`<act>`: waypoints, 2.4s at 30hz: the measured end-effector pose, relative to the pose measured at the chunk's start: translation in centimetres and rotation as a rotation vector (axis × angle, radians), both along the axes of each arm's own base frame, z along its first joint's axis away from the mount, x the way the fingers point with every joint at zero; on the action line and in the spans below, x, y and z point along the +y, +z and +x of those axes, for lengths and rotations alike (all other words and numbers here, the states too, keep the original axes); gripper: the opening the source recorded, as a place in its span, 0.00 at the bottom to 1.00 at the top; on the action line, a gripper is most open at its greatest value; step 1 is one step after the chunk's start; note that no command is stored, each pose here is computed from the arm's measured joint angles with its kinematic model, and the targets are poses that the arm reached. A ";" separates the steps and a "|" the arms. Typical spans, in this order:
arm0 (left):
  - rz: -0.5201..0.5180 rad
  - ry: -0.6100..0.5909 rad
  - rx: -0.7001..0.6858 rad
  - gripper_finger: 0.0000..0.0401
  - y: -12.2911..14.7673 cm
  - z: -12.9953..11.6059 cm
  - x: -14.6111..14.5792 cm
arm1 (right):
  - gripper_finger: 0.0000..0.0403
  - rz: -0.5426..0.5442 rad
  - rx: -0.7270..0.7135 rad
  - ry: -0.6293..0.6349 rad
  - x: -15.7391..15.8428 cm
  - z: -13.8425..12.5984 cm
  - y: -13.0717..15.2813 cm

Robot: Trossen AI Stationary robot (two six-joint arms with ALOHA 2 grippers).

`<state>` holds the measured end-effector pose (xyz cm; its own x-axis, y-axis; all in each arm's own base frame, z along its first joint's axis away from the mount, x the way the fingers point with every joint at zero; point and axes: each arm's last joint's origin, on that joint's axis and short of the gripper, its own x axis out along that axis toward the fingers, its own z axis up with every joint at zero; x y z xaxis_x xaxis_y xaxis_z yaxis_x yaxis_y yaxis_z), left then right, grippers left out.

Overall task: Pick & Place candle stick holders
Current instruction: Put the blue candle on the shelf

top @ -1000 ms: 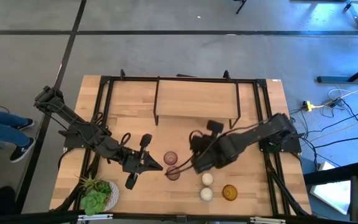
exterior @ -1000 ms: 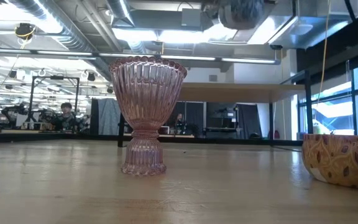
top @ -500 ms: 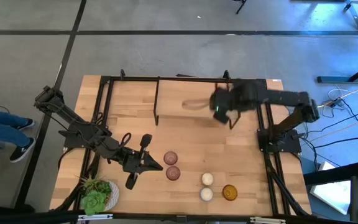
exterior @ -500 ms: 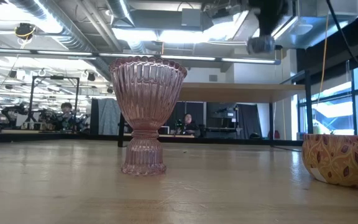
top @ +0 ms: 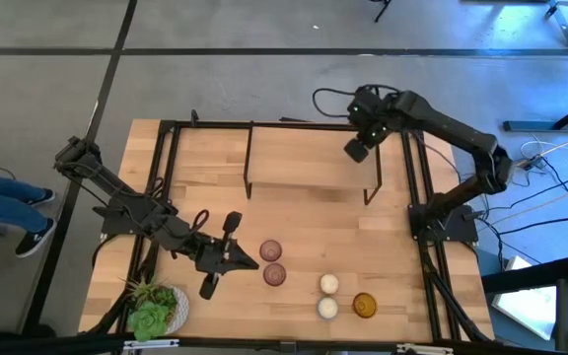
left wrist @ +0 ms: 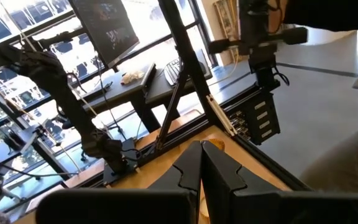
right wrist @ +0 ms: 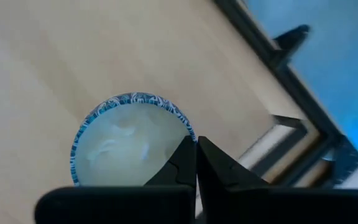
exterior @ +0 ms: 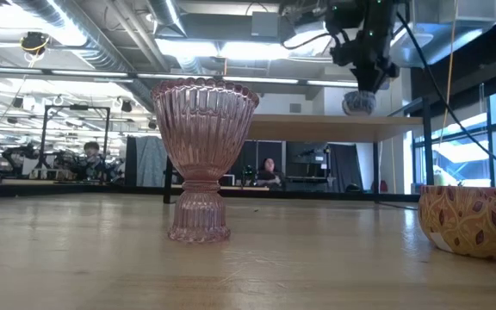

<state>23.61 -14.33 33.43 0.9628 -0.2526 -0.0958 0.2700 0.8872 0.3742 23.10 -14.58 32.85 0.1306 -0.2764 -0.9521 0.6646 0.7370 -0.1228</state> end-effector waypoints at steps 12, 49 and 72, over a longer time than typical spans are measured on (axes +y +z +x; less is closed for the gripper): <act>0.011 -0.001 0.005 0.01 -0.1 0.0 0.0 | 0.00 -0.053 -0.039 -0.218 -1.2 -0.5 0.1; 0.009 0.000 0.006 0.01 -0.1 0.0 0.0 | 0.22 0.018 0.074 -0.357 -3.8 0.6 -3.4; 0.012 0.000 0.005 0.01 -0.1 0.0 0.0 | 0.33 -0.056 -0.033 -0.324 -2.3 -1.1 -0.2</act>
